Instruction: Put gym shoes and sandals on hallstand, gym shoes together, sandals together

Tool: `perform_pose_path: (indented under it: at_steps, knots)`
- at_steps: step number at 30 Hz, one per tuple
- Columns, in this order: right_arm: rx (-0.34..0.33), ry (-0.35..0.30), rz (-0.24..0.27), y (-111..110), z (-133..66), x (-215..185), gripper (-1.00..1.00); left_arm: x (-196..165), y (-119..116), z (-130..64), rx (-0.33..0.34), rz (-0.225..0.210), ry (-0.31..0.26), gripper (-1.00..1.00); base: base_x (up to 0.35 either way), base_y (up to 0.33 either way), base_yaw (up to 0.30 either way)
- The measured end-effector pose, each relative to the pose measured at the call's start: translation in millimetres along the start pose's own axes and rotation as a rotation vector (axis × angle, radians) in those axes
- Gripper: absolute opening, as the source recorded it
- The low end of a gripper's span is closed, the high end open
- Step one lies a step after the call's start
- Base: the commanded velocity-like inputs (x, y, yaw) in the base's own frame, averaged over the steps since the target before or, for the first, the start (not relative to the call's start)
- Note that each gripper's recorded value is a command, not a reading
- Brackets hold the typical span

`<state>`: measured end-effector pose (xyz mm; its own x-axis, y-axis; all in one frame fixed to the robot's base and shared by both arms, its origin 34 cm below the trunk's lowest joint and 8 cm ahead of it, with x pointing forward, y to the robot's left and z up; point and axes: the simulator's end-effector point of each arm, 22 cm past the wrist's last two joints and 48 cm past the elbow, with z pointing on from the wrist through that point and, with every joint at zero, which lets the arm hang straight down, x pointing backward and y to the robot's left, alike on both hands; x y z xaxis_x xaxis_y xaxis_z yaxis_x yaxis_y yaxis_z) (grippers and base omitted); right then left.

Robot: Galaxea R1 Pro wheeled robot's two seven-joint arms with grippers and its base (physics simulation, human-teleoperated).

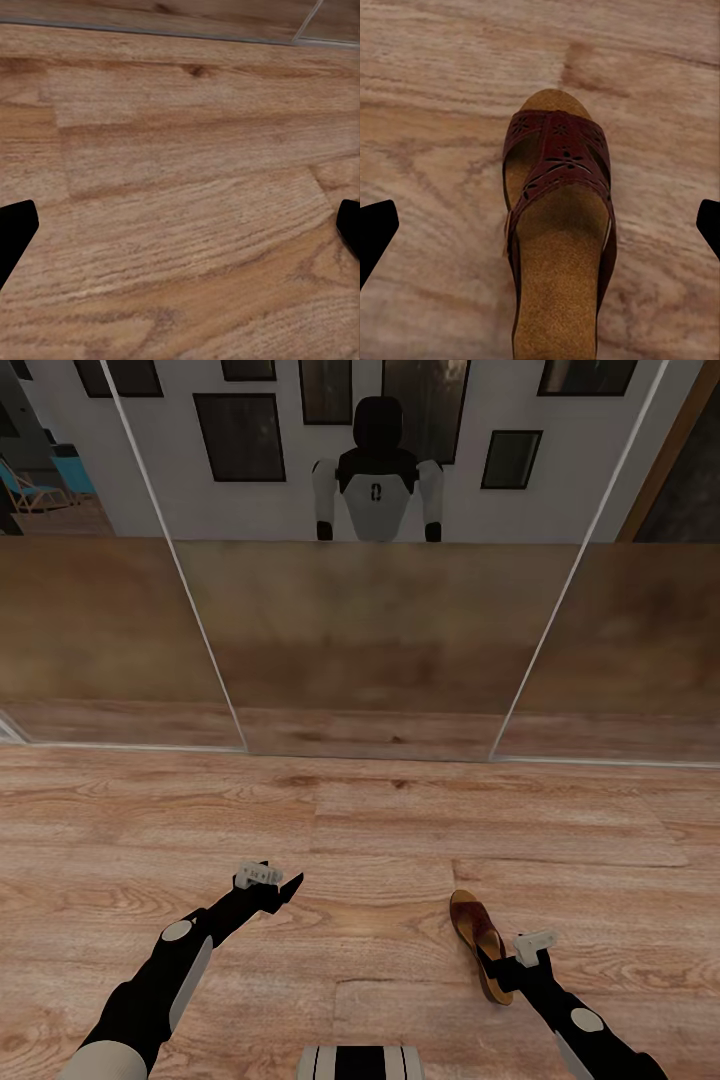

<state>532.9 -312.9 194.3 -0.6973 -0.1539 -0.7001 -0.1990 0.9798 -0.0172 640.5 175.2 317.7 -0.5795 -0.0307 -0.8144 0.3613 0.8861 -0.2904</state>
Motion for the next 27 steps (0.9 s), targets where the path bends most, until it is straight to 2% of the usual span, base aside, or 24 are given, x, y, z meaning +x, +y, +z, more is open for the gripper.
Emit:
perform_pose_path:
  at_steps: [11,27]
  knots:
    - [0.000,0.000,0.000,-0.1,0.0,0.1,1.00,-0.1,1.7,-0.6,-0.003,0.000,0.000,1.00,0.000,0.000,0.000]
    - [-0.006,0.066,0.009,2.0,6.7,36.6,1.00,31.7,4.5,10.0,0.002,-0.022,0.045,1.00,0.000,0.000,0.000]
